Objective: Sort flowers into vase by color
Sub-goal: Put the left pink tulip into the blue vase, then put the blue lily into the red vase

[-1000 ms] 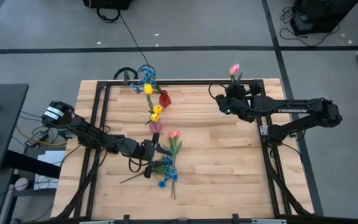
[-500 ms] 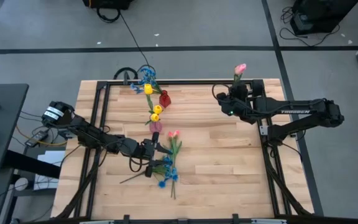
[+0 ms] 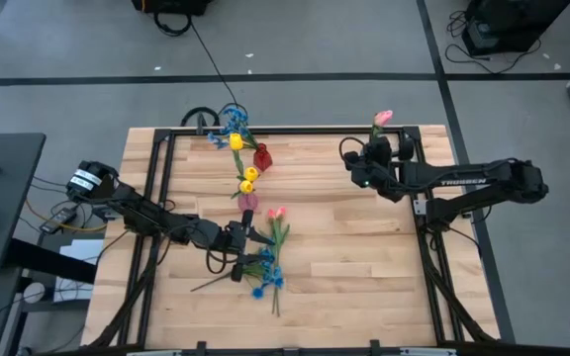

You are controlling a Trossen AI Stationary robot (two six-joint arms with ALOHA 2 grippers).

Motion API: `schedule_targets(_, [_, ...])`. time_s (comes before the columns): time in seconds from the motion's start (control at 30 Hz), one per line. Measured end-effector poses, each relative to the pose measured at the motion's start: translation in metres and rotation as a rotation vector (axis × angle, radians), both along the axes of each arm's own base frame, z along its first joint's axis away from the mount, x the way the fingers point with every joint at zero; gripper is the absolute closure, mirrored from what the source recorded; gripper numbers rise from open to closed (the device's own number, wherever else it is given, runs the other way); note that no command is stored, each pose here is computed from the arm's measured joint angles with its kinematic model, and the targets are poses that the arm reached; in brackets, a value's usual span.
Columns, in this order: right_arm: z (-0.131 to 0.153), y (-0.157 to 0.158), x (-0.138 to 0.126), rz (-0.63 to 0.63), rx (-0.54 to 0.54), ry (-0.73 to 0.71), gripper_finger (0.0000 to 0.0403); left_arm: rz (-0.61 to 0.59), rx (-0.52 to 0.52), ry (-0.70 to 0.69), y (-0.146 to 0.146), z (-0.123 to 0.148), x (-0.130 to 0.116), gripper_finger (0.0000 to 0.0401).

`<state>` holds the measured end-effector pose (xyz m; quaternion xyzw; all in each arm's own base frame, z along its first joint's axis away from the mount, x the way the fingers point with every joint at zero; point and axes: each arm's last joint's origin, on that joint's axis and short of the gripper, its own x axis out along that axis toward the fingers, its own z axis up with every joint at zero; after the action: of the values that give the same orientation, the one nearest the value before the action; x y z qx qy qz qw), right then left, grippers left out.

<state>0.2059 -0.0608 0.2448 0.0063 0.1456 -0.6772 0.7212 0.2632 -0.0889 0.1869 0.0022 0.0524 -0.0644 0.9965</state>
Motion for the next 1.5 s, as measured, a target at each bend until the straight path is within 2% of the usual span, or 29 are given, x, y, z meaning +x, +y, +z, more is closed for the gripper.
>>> schedule_targets(0.27, [-0.025,-0.006,-0.009,-0.007,0.057,0.023,0.0360,0.007,0.005,0.007,0.000,-0.001,0.000,0.0224])
schedule_targets(0.5, [-0.030,-0.012,-0.010,0.058,0.175,0.039,0.0310,0.016,0.003,0.006,0.000,-0.001,0.000,0.0224])
schedule_targets(0.67, [-0.022,-0.014,-0.005,0.199,0.354,0.025,0.0273,0.021,-0.011,0.062,0.001,-0.005,-0.001,0.0224])
schedule_targets(0.83, [-0.003,-0.008,-0.002,0.269,0.548,-0.025,0.0267,0.038,-0.079,0.201,0.004,-0.007,-0.010,0.0224])
schedule_targets(1.07, [0.020,0.016,-0.004,0.293,0.703,-0.044,0.0268,-0.096,-0.236,0.343,0.000,-0.013,-0.016,0.0224])
schedule_targets(1.23, [0.024,0.047,0.004,0.417,0.733,-0.080,0.0268,-0.160,-0.305,0.470,-0.001,-0.020,-0.021,0.0224])
schedule_targets(1.4, [0.023,0.086,0.015,0.610,0.633,-0.160,0.0268,-0.129,-0.372,0.652,0.000,-0.031,-0.029,0.0224])
schedule_targets(1.5, [0.020,0.103,0.017,0.682,0.555,-0.201,0.0268,-0.103,-0.375,0.770,-0.001,-0.029,-0.029,0.0224])
